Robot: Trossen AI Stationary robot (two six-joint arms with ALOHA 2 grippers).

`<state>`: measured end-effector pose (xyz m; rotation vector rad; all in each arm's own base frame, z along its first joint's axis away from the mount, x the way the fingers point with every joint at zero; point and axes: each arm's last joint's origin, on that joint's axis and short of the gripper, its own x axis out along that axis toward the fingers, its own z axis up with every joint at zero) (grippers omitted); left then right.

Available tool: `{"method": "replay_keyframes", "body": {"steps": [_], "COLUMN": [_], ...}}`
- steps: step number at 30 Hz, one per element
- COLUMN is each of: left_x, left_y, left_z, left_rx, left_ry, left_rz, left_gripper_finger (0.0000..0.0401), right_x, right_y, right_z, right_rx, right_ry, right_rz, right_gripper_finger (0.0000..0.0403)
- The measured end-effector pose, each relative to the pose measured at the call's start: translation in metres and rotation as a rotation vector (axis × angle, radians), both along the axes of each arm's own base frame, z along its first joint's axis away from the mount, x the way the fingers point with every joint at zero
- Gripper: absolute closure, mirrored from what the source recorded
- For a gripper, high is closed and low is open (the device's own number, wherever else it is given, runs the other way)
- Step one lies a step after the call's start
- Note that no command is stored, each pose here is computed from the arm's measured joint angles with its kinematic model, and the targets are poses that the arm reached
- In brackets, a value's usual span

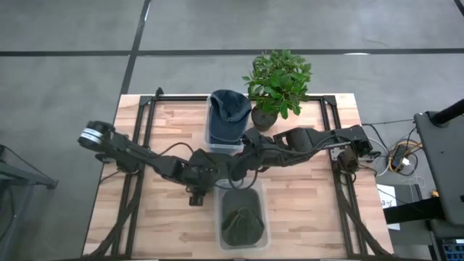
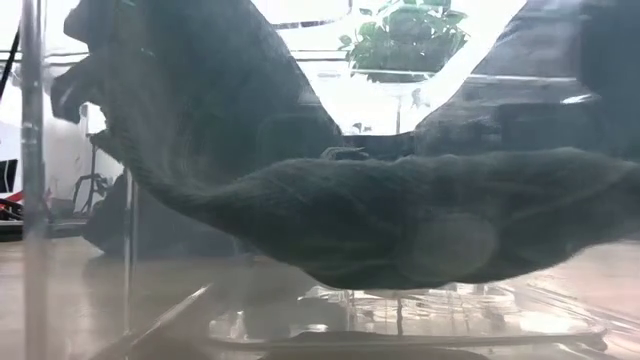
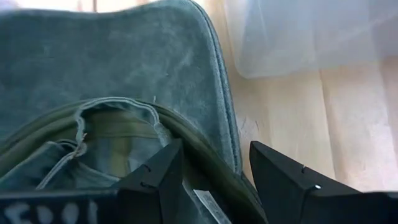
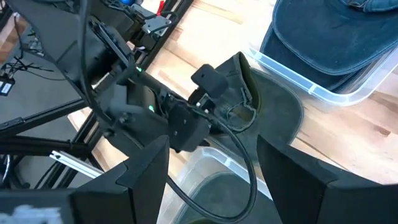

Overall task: Pick & Place hat
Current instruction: Put the gray cap into the bottom transparent bin

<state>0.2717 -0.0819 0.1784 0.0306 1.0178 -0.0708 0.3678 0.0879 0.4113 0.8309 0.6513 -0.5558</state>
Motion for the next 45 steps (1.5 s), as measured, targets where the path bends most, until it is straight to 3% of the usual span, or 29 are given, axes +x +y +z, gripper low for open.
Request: {"method": "replay_keyframes", "body": {"steps": [6,13,20,25,32,36,45], "left_x": [0.003,0.003,0.000,-0.009,-0.047,-0.071,-0.117], "left_y": [-0.001,0.000,0.002,0.004,0.015,0.021,0.032], "left_z": [-0.010,-0.010,-0.010,-0.005,0.024,0.046,0.099], "left_rx": [0.009,0.032,0.035,0.037,0.069,0.019,-0.285], "left_ry": [0.035,0.034,0.054,0.103,0.215,0.216,0.029], "left_rz": [0.003,0.018,0.062,0.072,0.060,0.070,0.165], "left_gripper_finger": [0.0228,0.0265,0.0383,0.0392,0.0394,0.0394,0.0394], "right_x": [0.000,0.000,0.002,0.002,0.003,0.003,0.006], "right_y": [-0.001,-0.001,-0.001,-0.001,-0.001,-0.002,-0.002], "right_z": [0.000,0.000,0.002,0.002,0.002,0.003,0.005], "right_rx": [-0.004,-0.015,-0.010,-0.013,-0.013,-0.017,-0.043], "right_ry": [-0.003,-0.008,-0.035,-0.037,-0.038,-0.042,-0.078], "right_rz": [-0.006,-0.017,-0.017,-0.017,-0.018,-0.023,-0.015], "right_gripper_finger": [0.0170,0.0171,0.0172,0.0170,0.0170,0.0170,0.0172]}}
